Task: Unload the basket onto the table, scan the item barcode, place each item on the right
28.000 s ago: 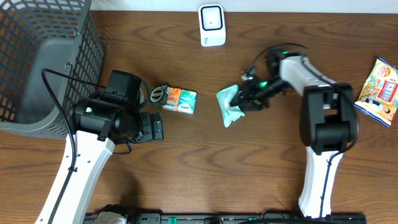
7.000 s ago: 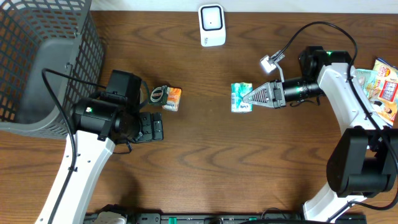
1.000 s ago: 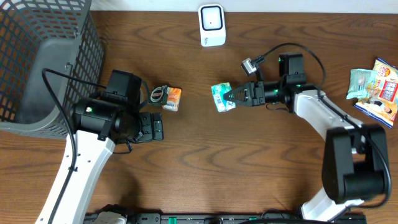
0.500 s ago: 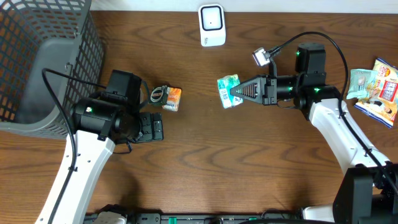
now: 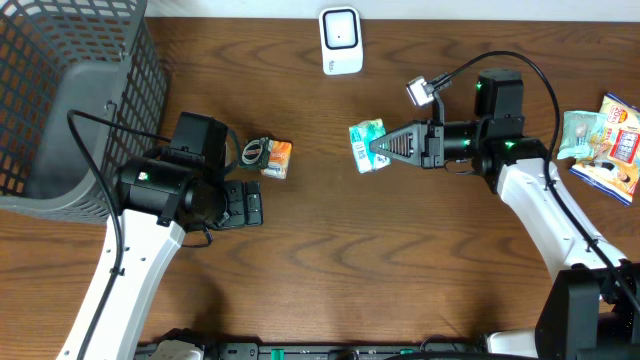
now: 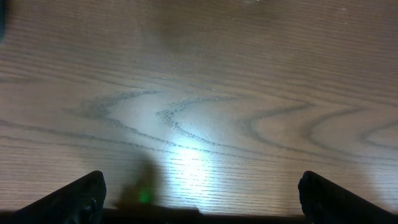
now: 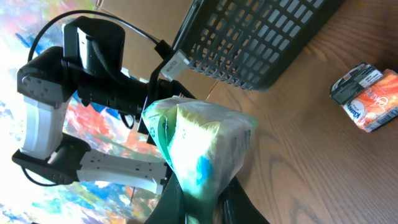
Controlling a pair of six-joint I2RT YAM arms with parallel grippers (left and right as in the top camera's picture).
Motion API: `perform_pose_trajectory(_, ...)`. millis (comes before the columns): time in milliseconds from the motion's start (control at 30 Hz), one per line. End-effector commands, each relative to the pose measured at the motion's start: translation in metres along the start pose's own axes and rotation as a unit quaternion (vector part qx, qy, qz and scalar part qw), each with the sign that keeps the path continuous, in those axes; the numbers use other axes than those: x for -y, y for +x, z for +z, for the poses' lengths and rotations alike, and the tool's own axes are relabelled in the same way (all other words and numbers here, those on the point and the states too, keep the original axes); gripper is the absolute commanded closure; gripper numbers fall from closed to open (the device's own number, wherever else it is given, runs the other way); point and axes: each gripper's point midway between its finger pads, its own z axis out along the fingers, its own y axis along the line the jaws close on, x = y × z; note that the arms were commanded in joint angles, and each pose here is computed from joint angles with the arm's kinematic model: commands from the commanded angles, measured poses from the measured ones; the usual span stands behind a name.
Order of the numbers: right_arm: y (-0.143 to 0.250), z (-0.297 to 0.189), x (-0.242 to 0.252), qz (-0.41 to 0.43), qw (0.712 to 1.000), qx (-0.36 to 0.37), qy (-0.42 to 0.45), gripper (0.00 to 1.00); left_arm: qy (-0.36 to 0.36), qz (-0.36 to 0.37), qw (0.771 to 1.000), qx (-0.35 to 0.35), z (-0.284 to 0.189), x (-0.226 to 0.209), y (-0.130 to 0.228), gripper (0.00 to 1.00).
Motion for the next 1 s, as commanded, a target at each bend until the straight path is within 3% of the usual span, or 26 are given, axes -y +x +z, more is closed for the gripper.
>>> perform_pose_trajectory(0, 0.001, 0.003, -0.005, 0.0, 1.0, -0.006, -0.007, 0.99, 0.003, -0.006, 1.0, -0.005, 0.001, 0.0, 0.001, 0.02)
perform_pose_trajectory(367, 0.006, 0.013, -0.008, -0.001, 1.0, -0.018, -0.012, 0.99, 0.002, -0.006, 1.0, -0.005, 0.001, 0.0, 0.001, 0.02)
perform_pose_trajectory(567, 0.002, 0.014, 0.005, 0.014, 1.0, -0.005, 0.026, 0.99, 0.002, -0.006, 1.0, -0.005, 0.001, 0.0, 0.001, 0.02)
perform_pose_trajectory(667, -0.003, 0.012, 0.041, 0.032, 0.991, 0.024, 0.126, 0.99, 0.003, -0.006, 1.0, -0.005, 0.001, 0.0, 0.001, 0.02)
perform_pose_trajectory(700, -0.002, 0.006, 0.069, 0.054, 0.976, 0.039, 0.209, 0.99, 0.002, -0.006, 1.0, -0.005, 0.001, 0.0, 0.001, 0.02)
perform_pose_trajectory(767, 0.005, -0.002, 0.097, 0.072, 0.953, 0.044, 0.291, 0.99, 0.002, -0.006, 1.0, -0.005, 0.001, 0.0, 0.001, 0.02)
perform_pose_trajectory(967, 0.024, -0.007, 0.137, 0.038, 0.899, 0.012, 0.435, 0.99, 0.002, -0.006, 1.0, -0.005, 0.001, 0.0, 0.001, 0.02)
